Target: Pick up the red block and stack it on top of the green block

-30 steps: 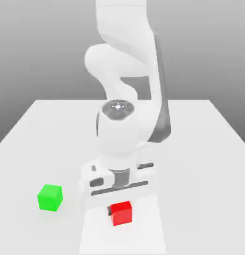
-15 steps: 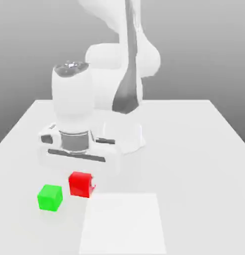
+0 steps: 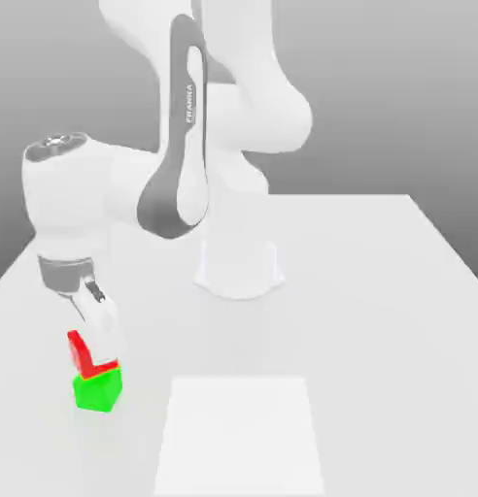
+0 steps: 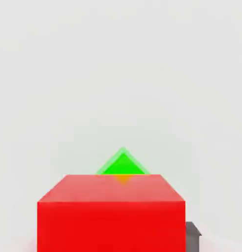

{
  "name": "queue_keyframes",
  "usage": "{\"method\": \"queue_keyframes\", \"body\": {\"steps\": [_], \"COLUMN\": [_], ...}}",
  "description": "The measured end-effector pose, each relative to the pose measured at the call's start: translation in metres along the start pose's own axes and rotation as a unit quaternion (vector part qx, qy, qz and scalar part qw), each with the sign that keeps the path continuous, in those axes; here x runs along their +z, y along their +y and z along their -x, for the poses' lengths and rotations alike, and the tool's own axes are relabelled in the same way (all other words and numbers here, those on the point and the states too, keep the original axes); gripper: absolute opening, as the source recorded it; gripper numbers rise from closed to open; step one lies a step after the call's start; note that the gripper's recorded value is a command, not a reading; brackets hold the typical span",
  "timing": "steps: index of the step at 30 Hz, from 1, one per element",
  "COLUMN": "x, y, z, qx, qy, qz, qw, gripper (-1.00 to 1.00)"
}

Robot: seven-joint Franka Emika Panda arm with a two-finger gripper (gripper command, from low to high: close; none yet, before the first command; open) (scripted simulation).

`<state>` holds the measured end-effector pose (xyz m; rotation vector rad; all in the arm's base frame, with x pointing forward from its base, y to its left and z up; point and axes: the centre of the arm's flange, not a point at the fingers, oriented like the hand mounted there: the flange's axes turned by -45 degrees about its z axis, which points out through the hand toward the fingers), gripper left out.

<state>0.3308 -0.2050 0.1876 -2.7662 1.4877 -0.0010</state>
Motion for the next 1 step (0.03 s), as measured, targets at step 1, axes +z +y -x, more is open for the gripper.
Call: {"method": "queue_keyframes", "body": {"steps": [1], "x": [0.0000], "y": [0.0000], "z": [0.0000], "qx": [0.000], "qy": [0.000], "qz": [0.000], "qw": [1.000], "gripper": [1.00]}}
